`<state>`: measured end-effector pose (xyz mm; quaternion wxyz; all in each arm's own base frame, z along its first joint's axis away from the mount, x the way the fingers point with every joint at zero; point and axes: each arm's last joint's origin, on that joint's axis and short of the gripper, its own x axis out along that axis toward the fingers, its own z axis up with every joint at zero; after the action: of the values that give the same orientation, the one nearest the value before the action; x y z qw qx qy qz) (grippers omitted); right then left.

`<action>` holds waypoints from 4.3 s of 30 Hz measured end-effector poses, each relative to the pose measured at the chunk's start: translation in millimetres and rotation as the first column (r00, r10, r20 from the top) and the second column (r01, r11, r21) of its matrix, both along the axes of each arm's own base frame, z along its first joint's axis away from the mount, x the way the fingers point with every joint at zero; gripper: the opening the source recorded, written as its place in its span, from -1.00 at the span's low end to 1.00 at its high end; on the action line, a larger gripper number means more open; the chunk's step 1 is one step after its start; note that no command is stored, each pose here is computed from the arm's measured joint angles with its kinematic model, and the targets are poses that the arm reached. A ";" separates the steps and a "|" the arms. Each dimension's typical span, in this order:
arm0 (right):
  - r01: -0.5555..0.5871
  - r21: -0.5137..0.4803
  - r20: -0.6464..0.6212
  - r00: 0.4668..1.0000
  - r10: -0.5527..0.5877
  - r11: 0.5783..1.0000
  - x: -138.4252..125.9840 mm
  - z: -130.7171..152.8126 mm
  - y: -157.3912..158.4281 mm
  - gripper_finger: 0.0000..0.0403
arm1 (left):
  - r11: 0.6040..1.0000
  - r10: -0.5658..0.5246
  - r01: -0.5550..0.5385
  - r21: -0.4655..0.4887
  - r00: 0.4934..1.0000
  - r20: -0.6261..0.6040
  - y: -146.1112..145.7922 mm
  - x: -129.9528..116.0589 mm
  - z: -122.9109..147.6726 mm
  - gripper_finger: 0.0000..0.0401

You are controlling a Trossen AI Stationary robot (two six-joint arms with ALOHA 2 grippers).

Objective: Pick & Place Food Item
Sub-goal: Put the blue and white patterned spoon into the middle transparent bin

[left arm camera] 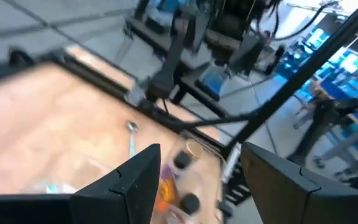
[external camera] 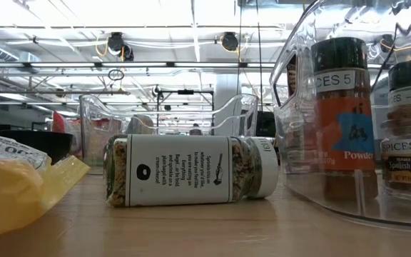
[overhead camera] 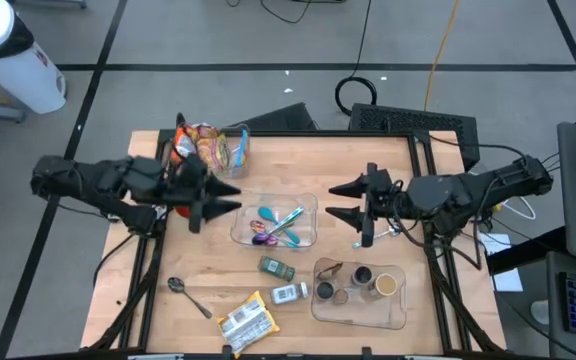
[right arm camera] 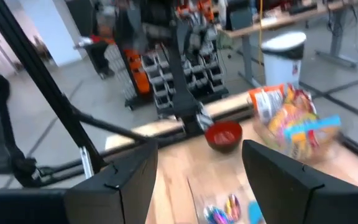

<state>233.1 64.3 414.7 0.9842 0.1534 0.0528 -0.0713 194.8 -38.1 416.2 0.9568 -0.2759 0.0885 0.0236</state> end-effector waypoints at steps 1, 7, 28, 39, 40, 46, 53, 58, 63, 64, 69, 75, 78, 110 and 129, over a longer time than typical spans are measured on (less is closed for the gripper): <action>-0.002 -0.007 0.028 1.000 0.002 1.000 1.4 -0.4 0.5 0.12 | 1.000 -0.008 0.008 -0.024 1.000 -0.008 -2.9 1.6 -6.3 0.13; 0.018 -0.049 0.201 0.980 -0.008 0.999 10.0 -10.2 -1.1 0.12 | 0.999 -0.041 0.038 -0.039 0.996 -0.083 -14.8 14.5 -38.4 0.13; -0.078 -0.234 -0.200 0.979 0.031 0.969 -0.3 -36.2 -10.6 0.12 | 0.943 -0.334 0.288 -0.168 0.829 -0.449 -19.7 28.3 -85.3 0.13; -0.475 -0.095 -0.921 0.376 0.104 0.875 -31.6 -89.7 -13.5 0.12 | 0.965 -0.263 0.247 -0.091 0.882 -0.390 -9.7 35.3 -78.8 0.13; -0.489 -0.088 -0.940 0.328 0.089 0.868 -32.6 -96.2 -13.8 0.12 | 0.966 -0.258 0.242 -0.090 0.891 -0.375 -8.2 36.5 -77.2 0.13; -0.539 -0.042 -0.968 0.232 0.101 0.841 -32.4 -132.0 -15.1 0.12 | 0.970 -0.244 0.228 -0.087 0.923 -0.298 -4.3 41.2 -70.3 0.13; -0.556 0.016 -0.975 0.177 0.137 0.831 -35.8 -163.7 -14.9 0.12 | 0.969 -0.246 0.232 -0.083 0.936 -0.251 -4.6 43.3 -66.0 0.13; -0.551 0.093 -0.968 0.147 0.205 0.830 -39.1 -185.7 -13.6 0.12 | 0.973 -0.229 0.214 -0.086 0.942 -0.245 -4.1 43.7 -65.5 0.13; -0.518 0.103 -0.975 0.118 0.190 0.849 -45.0 -202.0 -15.3 0.12 | 0.973 -0.226 0.208 -0.098 0.943 -0.245 -4.1 43.7 -65.4 0.13; -0.517 0.100 -0.976 0.115 0.185 0.850 -46.0 -205.4 -15.7 0.12 | 0.973 -0.226 0.207 -0.098 0.943 -0.245 -4.1 43.7 -65.4 0.13; -0.517 0.078 -0.978 0.128 0.166 0.853 -48.8 -221.5 -17.0 0.12 | 0.975 -0.218 0.201 -0.095 0.944 -0.246 -3.9 43.7 -65.5 0.13; -0.495 0.027 -0.982 0.151 0.116 0.869 -51.3 -233.3 -19.3 0.12 | 0.975 -0.218 0.200 -0.095 0.945 -0.246 -3.9 43.7 -65.5 0.13; -0.478 0.024 -0.980 0.161 0.114 0.878 -52.1 -240.5 -22.1 0.12 | 0.975 -0.217 0.201 -0.091 0.945 -0.246 -3.8 43.7 -65.5 0.13; -0.495 0.073 -0.965 0.186 0.187 0.866 -45.5 -243.6 -42.3 -0.13 | 0.977 -0.209 0.192 -0.091 0.946 -0.247 -3.7 43.9 -65.6 0.13; -0.532 0.136 -0.985 0.019 0.173 0.836 -36.4 -271.5 -41.1 -0.24 | 0.977 -0.209 0.192 -0.093 0.945 -0.252 -3.8 43.7 -66.2 0.13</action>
<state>196.6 23.1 143.2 0.6939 -0.0875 0.7090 0.0899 238.5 -41.8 350.0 0.9245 -0.2918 0.2420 -0.0408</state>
